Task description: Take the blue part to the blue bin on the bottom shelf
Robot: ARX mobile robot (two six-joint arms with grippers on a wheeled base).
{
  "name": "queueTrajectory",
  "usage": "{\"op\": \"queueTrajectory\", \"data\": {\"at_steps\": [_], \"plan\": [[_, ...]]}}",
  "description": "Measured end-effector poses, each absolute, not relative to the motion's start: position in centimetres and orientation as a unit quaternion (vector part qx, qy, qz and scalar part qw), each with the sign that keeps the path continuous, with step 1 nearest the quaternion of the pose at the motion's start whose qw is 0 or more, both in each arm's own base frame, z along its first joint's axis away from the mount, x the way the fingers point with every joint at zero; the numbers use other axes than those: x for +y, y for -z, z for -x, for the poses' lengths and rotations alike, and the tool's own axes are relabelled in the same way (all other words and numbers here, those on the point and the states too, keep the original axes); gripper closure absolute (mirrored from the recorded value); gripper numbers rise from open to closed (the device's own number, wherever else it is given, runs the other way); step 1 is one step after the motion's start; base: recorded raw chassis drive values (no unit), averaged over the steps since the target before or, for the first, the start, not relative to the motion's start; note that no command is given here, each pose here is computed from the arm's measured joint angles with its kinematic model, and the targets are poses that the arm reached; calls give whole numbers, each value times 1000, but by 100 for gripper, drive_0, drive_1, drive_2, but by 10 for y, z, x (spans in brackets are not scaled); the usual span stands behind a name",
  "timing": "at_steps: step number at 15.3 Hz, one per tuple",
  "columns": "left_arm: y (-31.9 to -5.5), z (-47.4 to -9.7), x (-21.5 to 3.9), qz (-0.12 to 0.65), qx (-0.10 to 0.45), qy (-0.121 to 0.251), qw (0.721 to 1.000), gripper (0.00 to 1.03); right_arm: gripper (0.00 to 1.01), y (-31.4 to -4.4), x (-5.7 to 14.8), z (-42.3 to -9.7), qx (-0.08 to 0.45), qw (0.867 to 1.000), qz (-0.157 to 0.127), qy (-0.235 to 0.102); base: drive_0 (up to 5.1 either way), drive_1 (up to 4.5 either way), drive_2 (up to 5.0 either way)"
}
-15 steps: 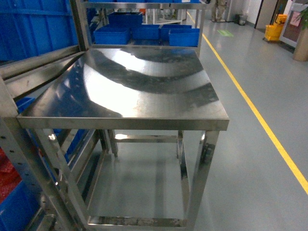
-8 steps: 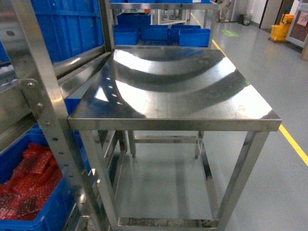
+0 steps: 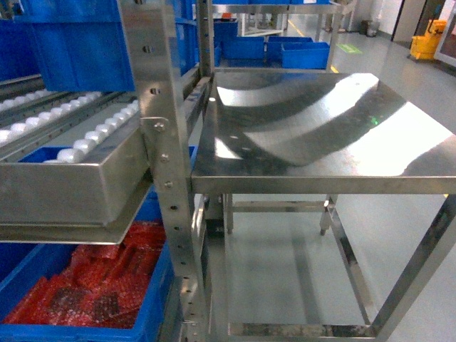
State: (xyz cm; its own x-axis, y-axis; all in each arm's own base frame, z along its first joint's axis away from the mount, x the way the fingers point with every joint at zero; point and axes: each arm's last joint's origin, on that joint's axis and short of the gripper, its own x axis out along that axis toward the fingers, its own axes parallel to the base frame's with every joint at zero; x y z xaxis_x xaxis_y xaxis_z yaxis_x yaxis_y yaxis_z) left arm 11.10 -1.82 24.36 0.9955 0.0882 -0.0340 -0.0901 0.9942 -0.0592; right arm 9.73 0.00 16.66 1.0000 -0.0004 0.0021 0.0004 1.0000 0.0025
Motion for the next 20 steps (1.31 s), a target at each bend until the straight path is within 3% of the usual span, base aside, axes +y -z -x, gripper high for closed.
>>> {"op": "queueTrajectory", "data": {"at_steps": [20], "plan": [[-243,-111,-18,30,17,-45,998,60,3,-167,0,-97,-1,1000,-1,0,-494,242,242]]}}
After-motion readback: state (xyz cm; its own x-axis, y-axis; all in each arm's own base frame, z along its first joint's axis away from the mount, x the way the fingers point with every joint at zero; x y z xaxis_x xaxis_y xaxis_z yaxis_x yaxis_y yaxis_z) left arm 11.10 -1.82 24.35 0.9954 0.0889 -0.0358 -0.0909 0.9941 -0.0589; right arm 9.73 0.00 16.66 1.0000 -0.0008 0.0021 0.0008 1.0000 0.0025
